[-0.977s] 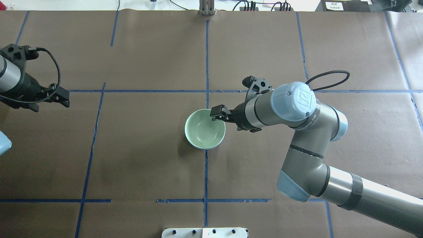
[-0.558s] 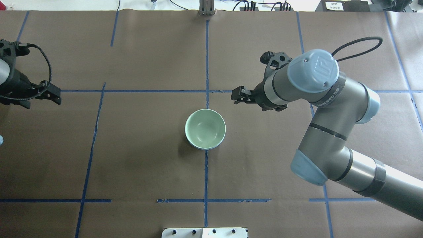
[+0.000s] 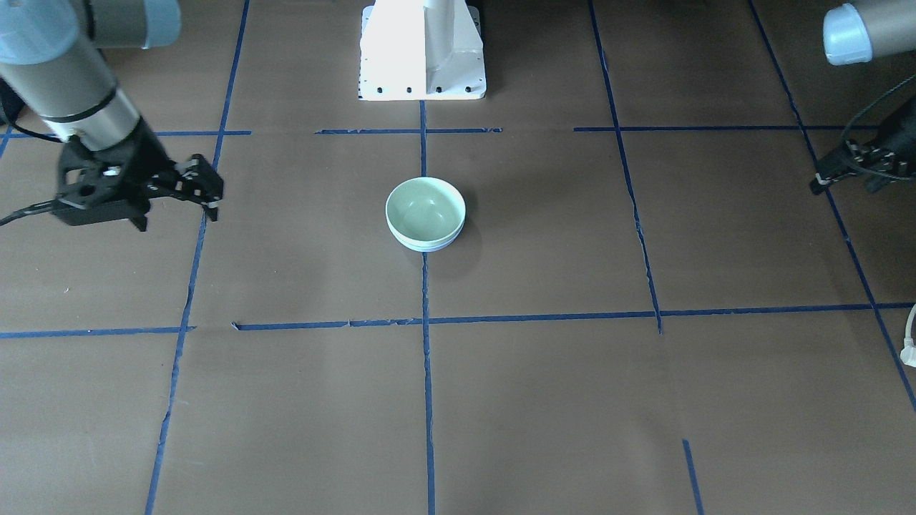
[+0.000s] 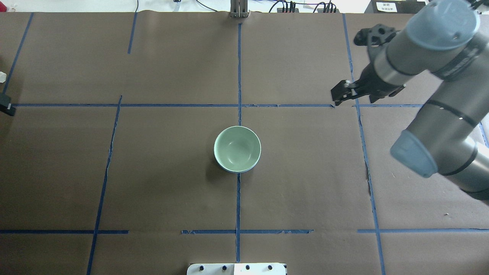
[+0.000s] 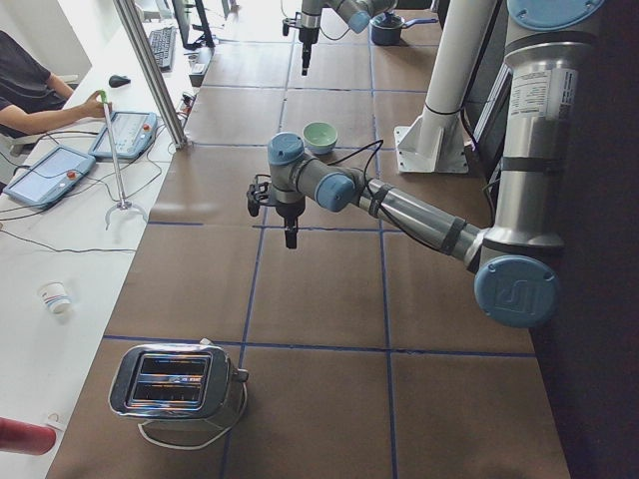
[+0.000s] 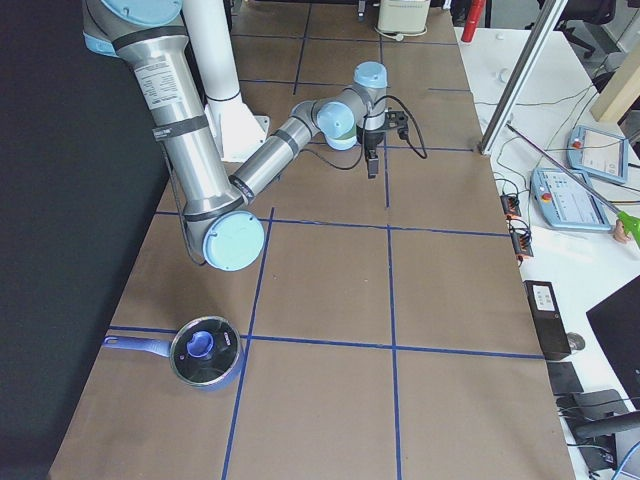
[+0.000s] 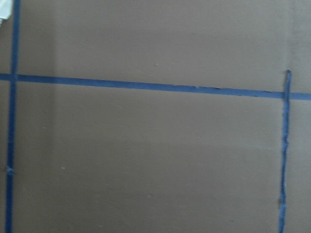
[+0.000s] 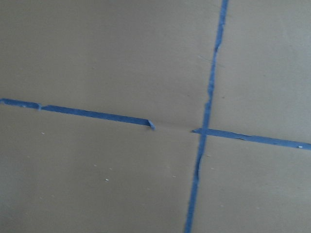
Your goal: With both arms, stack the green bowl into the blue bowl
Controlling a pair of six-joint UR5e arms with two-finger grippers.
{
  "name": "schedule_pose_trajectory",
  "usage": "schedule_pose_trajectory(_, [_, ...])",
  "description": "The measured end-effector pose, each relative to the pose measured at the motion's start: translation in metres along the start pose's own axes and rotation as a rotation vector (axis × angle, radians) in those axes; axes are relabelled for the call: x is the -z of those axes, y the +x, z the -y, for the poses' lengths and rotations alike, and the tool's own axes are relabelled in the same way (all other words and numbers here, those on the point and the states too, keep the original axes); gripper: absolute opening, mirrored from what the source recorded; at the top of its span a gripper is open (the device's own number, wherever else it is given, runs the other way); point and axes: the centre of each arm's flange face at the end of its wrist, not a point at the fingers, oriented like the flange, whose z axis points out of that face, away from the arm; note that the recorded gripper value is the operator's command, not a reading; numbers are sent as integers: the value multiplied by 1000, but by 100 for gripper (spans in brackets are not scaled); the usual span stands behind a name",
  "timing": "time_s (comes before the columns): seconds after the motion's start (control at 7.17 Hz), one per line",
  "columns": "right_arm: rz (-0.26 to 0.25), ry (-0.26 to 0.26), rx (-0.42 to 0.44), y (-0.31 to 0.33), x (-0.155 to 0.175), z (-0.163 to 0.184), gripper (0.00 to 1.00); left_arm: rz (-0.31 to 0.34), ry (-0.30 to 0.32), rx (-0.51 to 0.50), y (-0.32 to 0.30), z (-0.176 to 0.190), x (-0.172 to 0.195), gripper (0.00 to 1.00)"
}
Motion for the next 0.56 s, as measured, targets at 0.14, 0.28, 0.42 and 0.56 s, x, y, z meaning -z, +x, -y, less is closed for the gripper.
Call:
schedule_pose_trajectory(0.14, [4, -25, 46, 69, 10, -6, 100, -19, 0, -20, -54, 2, 4, 100])
schedule_pose_trajectory(0.28, [6, -45, 91, 143, 19, -21, 100, -28, 4, -32, -101, 1, 7, 100])
schedule_pose_trajectory(0.42, [8, -58, 116, 207, 24, -41, 100, -30, 3, -29, -136, -3, 5, 100])
schedule_pose_trajectory(0.56, [16, -70, 104, 265, 28, -67, 100, -31, -6, -9, -160, -8, 1, 100])
